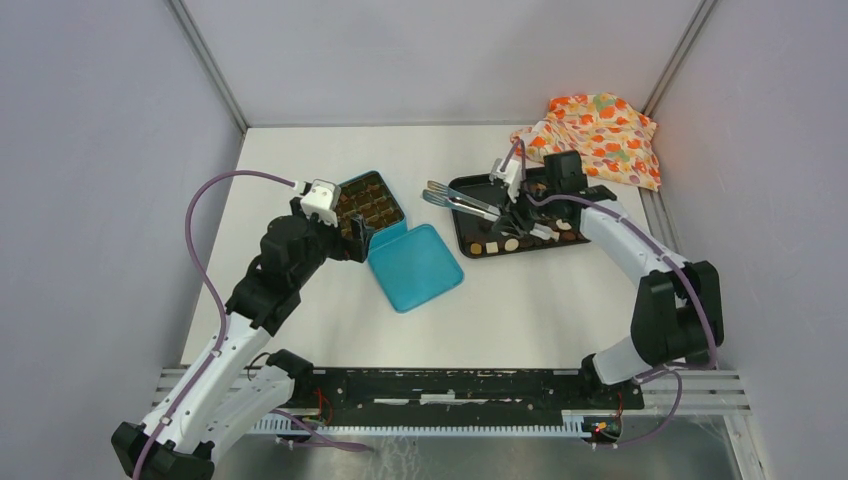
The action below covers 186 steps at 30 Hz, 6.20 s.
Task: Pack the chocolate
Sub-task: Place the fake chocolate in the packing box, then pick up the fake chocolate from the plate.
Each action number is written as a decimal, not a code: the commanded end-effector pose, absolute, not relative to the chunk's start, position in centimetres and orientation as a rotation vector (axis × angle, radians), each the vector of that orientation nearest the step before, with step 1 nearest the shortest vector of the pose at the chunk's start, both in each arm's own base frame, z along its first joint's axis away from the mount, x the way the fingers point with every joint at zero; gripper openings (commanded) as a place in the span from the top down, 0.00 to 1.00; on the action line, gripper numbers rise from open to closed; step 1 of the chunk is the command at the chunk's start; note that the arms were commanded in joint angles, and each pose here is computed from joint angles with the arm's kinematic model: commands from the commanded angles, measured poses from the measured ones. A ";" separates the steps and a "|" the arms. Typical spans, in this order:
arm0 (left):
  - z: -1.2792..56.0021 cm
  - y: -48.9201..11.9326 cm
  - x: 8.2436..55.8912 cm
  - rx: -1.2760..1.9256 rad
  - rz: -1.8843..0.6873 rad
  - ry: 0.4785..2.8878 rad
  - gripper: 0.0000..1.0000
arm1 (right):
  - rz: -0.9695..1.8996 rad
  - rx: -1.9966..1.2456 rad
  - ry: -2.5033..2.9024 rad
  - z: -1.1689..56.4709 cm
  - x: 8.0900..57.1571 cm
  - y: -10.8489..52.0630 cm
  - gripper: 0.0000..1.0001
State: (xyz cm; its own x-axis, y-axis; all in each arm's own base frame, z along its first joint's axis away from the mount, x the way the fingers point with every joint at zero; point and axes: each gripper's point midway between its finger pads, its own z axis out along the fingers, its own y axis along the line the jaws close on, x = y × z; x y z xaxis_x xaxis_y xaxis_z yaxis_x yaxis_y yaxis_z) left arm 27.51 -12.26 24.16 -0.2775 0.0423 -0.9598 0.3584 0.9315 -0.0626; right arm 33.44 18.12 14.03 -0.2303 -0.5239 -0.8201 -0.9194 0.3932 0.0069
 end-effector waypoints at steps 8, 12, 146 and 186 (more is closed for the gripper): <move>26.1 -11.7 27.8 0.262 -0.300 1.783 0.00 | 0.535 -1.373 1.811 18.1 38.0 23.6 0.91; 26.2 -11.6 27.7 0.257 -0.292 1.779 0.00 | 0.492 -1.404 1.817 18.1 38.9 25.5 0.91; 26.4 -11.5 27.6 0.256 -0.290 1.774 0.00 | 0.392 -1.107 2.248 8.1 32.9 8.4 0.57; 26.6 -11.5 27.5 0.257 -0.298 1.766 0.00 | 0.440 -1.067 2.069 12.6 33.7 10.7 0.89</move>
State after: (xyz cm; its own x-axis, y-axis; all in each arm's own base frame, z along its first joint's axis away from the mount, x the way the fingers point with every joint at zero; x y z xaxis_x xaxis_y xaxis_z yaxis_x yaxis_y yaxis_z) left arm 27.51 -11.41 24.80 -0.2547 0.0319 -0.9665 0.3202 0.9459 -0.0532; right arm 32.01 8.38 8.61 -0.4851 -0.5939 -0.6418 -0.7724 0.6352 -0.0040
